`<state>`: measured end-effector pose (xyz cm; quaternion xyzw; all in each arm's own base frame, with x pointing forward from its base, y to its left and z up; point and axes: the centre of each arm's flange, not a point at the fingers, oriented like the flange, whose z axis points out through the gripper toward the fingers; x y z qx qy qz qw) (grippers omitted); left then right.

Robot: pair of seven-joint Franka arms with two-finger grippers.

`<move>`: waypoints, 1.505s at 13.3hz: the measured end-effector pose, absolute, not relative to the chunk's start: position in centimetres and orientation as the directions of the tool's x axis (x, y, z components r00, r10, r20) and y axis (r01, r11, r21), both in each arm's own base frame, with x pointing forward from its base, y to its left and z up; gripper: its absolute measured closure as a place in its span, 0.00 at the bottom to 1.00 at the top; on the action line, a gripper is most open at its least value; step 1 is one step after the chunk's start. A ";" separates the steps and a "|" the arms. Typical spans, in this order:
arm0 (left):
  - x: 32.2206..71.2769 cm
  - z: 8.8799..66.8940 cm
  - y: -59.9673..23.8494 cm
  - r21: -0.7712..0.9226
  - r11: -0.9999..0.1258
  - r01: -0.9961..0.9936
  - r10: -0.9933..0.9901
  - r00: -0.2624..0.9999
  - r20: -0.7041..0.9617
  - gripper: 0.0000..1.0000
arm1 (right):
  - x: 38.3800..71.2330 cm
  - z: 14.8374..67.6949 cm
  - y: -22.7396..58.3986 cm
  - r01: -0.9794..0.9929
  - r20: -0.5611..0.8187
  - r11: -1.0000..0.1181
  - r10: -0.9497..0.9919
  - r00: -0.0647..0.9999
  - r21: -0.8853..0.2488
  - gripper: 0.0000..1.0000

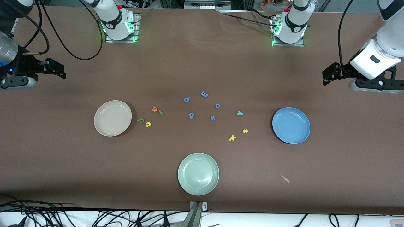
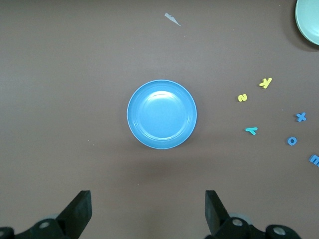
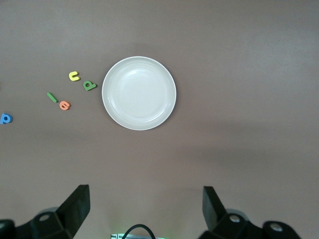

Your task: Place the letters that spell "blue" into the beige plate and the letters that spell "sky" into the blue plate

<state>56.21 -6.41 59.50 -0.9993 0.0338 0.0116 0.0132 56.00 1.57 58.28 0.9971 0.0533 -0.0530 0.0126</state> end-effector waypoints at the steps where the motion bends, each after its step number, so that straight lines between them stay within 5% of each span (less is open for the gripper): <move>1: 56.2 59.5 -6.4 -0.026 -0.997 -0.069 -0.068 0.997 -0.024 0.00 | 56.0 58.3 1.6 0.108 -0.107 -0.994 0.105 0.989 0.019 0.00; 20: 56.1 59.4 -6.1 -0.026 -0.998 -0.062 -0.061 0.997 -0.040 0.00 | 56.0 58.2 1.6 0.108 -0.108 -0.994 0.105 0.989 0.019 0.00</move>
